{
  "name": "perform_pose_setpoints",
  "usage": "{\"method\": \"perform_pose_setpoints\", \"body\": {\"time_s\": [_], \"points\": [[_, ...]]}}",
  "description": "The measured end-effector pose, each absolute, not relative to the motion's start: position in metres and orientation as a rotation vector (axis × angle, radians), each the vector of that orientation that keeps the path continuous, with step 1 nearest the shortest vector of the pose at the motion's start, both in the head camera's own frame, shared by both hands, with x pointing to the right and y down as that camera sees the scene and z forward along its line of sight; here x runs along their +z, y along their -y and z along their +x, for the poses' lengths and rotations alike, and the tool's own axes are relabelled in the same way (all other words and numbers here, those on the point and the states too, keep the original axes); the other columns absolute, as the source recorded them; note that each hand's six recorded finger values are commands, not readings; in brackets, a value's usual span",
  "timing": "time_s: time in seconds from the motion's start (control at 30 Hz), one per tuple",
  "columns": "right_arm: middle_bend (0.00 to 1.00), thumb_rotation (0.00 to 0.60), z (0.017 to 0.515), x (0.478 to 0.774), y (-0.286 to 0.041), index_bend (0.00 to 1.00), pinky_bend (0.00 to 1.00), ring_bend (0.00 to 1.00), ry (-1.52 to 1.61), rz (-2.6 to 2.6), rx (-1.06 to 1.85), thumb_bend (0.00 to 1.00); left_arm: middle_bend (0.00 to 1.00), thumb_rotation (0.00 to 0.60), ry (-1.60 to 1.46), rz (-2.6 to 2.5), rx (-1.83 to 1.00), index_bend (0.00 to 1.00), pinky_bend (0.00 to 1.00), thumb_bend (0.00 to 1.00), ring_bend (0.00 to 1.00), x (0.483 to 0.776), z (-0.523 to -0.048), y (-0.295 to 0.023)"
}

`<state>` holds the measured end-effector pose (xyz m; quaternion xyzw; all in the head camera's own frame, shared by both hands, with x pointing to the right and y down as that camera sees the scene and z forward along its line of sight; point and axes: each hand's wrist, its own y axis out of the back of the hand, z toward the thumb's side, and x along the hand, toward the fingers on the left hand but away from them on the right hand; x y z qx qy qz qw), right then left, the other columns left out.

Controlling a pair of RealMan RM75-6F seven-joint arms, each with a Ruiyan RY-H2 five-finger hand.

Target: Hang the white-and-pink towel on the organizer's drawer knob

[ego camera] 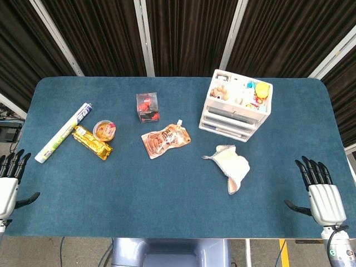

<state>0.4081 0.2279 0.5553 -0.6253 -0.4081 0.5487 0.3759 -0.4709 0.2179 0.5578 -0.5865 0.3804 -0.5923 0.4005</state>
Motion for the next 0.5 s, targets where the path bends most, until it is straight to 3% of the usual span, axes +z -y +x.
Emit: {"method": "perform_pose_setpoints", "body": {"time_s": [0.07,0.17,0.27,0.4,0.5], "points": [[0.08,0.6,0.402,0.556,-0.225,0.08,0.08,0.02,1.041,-1.614,1.391,0.0,0.0,0.6,-0.968,-1.482,-1.496,0.0,0.0,0.03,0.0,0.557,-0.471,-0.218],[0.18,0.6,0.391,0.559,-0.216,0.1,0.27,0.13,1.022,-1.628,1.382,0.0,0.0,0.6,-0.971,-1.481,-1.493,0.0,0.0,0.03,0.0,0.557,-0.471,-0.217],[0.29,0.6,0.379,0.566,-0.202,0.11,0.41,0.26,1.001,-1.635,1.381,0.0,0.0,0.6,-0.973,-1.48,-1.487,0.0,0.0,0.03,0.0,0.557,-0.47,-0.217],[0.56,0.6,0.361,0.577,-0.181,0.12,0.58,0.53,0.974,-1.644,1.391,0.0,0.0,0.6,-0.98,-1.483,-1.479,0.0,0.0,0.03,0.0,0.556,-0.469,-0.217],[0.65,0.6,0.346,0.587,-0.167,0.13,0.63,0.62,0.952,-1.655,1.403,0.0,0.0,0.6,-0.979,-1.476,-1.472,0.0,0.0,0.03,0.0,0.555,-0.469,-0.216]]}}
